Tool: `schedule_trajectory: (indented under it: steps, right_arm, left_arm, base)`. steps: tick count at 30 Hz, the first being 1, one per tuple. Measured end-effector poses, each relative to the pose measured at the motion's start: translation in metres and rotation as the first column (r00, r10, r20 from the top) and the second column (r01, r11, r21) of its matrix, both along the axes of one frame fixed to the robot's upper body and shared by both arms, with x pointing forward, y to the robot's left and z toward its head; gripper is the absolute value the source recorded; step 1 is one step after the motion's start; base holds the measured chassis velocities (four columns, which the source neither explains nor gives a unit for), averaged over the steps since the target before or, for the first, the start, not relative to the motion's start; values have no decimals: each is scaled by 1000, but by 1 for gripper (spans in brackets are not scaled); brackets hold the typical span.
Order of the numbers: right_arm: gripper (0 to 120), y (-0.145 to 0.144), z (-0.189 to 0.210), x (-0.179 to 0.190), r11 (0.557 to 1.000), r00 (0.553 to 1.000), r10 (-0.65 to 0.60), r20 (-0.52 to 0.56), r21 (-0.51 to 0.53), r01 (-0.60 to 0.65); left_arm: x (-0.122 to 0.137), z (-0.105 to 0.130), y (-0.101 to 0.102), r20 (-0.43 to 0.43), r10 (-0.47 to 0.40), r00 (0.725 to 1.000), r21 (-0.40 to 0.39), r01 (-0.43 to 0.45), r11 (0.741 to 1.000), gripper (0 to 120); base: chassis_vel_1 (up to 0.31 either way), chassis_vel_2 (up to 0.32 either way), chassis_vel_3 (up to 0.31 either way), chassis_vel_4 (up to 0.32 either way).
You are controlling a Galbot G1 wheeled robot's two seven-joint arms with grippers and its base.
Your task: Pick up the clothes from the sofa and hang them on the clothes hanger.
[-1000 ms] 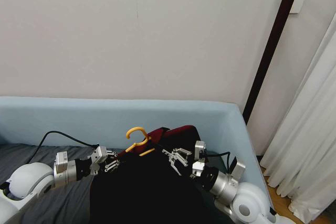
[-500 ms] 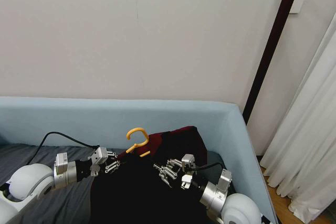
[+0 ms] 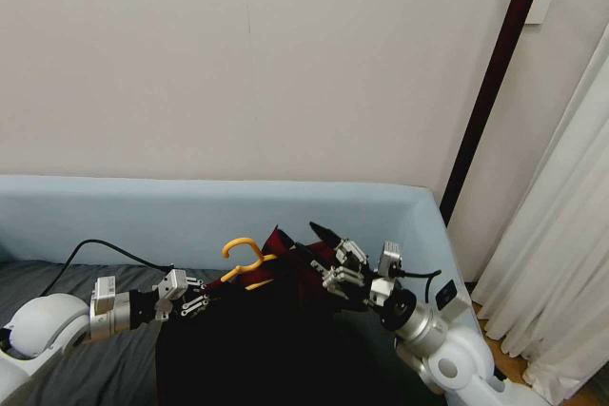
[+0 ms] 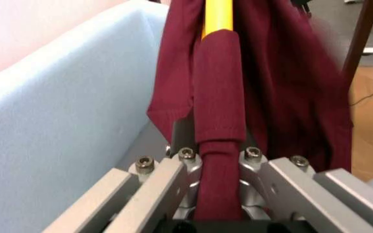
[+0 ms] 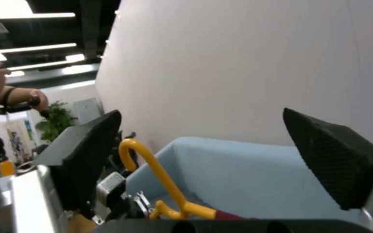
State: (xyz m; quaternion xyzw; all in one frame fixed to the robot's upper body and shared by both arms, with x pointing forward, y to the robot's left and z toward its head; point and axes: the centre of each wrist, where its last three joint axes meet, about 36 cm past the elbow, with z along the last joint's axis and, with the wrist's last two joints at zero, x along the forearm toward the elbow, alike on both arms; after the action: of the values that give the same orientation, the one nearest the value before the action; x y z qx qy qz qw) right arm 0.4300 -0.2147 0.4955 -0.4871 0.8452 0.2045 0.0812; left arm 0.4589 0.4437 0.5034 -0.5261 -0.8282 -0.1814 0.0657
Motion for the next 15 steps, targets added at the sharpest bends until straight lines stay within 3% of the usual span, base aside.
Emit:
schedule_trajectory:
  steps: [7,15]
  right_arm:
    - [100,-1,2,-4,999,1000,5,-4,-52,-6]
    - [100,8,-5,-12,962,987,-128,-96,-252,101]
  left_arm:
    - [4,-6,13,-3,17,1000,-1,-17,1000,1]
    - [4,-7,15,15,20,1000,-7,-19,1000,1]
  base:
    - [0,0,0,0]
    - [0,0,0,0]
